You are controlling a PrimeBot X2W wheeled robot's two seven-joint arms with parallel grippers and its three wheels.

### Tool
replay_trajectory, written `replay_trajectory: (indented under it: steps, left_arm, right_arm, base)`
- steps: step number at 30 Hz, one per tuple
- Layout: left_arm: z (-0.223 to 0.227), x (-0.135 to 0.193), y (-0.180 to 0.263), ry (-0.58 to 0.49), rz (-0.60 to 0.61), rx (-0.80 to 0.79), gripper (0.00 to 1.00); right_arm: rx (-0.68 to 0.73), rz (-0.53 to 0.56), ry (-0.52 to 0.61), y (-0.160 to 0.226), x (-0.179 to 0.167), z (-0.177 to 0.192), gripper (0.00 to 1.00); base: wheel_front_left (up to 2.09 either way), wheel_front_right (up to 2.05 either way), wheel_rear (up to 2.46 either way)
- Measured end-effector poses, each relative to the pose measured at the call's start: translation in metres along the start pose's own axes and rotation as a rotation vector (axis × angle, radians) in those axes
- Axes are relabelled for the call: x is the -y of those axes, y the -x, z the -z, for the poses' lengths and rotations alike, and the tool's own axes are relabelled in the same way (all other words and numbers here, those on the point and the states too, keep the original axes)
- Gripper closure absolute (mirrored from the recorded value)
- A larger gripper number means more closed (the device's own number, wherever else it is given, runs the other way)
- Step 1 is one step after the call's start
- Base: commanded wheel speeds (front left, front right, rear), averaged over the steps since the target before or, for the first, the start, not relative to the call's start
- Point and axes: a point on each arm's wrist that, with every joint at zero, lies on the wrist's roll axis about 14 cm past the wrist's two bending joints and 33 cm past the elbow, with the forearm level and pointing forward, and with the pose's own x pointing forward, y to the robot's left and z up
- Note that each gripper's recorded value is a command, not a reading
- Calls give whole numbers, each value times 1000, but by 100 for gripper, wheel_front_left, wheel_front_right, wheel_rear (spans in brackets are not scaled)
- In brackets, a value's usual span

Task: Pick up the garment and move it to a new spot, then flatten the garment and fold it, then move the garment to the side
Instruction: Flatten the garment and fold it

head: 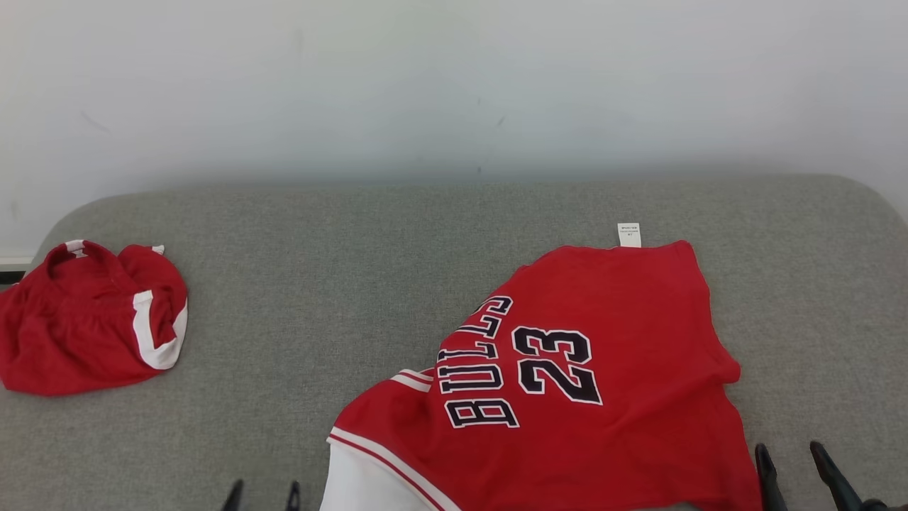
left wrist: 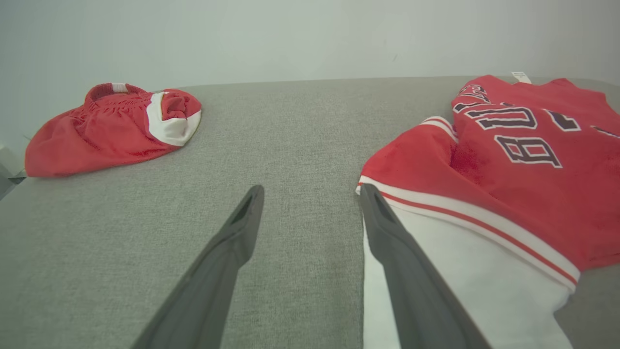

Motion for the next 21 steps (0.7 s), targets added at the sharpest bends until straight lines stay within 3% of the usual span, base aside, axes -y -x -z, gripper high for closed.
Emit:
replay_trajectory:
  steps: [9,21]
  left_arm:
    - [53,21,8,40,71,-175,0]
    - [85,35,6,30,144,-299,0]
  right_arm:
    - [-162,60,-7,14,24,47,0]
    - [-280,22,-12,6,16,78,0]
  base:
    - [0,0,0]
    - [0,0,0]
